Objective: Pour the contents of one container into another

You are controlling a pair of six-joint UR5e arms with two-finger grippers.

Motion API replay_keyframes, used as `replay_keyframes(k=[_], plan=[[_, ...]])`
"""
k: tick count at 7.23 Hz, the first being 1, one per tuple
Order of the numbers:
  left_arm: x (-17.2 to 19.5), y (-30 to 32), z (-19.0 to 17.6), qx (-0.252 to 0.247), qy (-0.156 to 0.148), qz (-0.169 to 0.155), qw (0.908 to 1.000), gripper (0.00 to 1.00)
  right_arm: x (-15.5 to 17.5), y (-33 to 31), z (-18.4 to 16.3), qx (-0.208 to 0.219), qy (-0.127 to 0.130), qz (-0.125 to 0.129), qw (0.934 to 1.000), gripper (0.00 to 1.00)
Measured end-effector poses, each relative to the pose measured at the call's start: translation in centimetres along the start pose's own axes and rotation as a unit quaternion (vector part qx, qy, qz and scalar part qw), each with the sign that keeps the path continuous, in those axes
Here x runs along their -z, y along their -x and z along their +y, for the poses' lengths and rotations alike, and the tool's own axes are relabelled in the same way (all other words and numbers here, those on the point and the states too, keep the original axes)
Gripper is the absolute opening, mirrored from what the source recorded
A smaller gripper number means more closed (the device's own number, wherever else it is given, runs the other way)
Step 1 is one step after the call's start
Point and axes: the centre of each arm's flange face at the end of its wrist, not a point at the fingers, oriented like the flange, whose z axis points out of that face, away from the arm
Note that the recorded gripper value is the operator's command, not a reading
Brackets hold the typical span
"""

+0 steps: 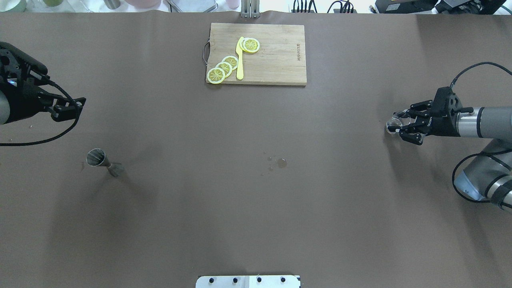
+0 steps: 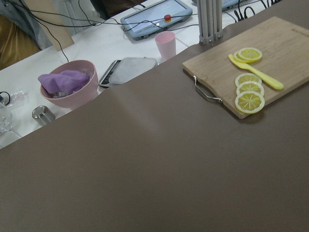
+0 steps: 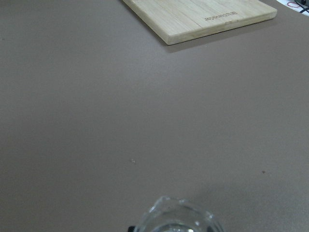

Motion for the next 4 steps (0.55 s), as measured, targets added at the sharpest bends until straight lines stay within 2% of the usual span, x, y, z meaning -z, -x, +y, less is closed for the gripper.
replay_keyframes(k=[2, 4], plan=[[-0.7, 3.3, 0.9, -0.021, 0.086, -0.024, 0.9958, 0.99, 0.0, 0.0, -0.1, 0.001, -0.002, 0.000, 1.0000, 0.00], [-0.9, 6.7, 2.3, -0.041, 0.173, -0.031, 0.9837, 0.99, 0.0, 0.1, -0.3, 0.002, -0.002, 0.000, 1.0000, 0.00]])
